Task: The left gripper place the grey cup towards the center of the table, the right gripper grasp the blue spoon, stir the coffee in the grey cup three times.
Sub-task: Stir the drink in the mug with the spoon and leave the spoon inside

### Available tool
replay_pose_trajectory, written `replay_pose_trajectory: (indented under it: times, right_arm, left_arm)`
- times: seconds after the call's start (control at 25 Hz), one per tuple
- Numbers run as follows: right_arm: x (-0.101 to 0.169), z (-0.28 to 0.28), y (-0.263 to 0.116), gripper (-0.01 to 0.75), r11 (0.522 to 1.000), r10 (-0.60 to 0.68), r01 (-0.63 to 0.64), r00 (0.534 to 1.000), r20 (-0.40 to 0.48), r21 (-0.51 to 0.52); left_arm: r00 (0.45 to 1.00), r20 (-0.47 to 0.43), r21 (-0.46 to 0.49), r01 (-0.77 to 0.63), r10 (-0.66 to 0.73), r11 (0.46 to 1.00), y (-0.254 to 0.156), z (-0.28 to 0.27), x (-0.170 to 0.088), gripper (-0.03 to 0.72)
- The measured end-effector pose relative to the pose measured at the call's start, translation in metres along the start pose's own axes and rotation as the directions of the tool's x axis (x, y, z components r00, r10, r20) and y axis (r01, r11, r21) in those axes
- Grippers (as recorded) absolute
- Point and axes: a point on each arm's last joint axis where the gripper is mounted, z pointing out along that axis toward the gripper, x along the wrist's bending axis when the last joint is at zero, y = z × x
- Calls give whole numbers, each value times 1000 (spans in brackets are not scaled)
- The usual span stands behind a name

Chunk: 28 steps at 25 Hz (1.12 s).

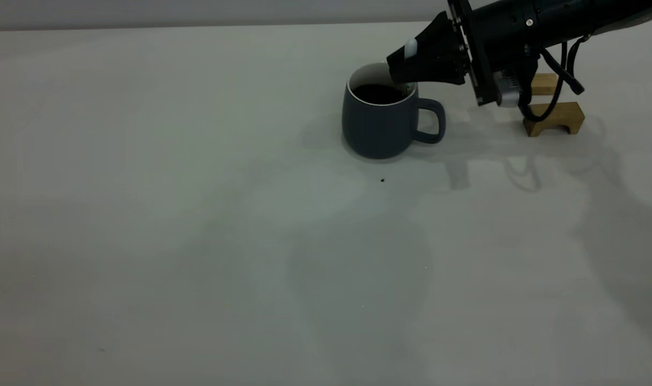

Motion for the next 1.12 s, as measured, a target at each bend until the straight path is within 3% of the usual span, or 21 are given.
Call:
replay_pose_trajectory:
  times: [0.2,0.56,0.72,0.84,1.12]
  right_arm:
    - [-5,-1,-1,98,999,-43,44,997,71,-8]
    - [-6,-1,-1,100,999,-46,46,996,76,-8]
    - [-5,-1,0,137,999,-32,33,997,65,-14]
    - [-6,0,5,244,999,-17,20,998,60,-41]
    - [-6,0,5,623,999,-15,18,998,57,-43]
  left_arm:
    - [1000,0,0,0,0,1000,0,0,0,585]
    - [1000,0,0,0,0,1000,0,0,0,585]
    - [1000,0,0,0,0,1000,0,0,0,585]
    - [1000,0,0,0,0,1000,0,0,0,585]
    - [1000,0,0,0,0,1000,0,0,0,585]
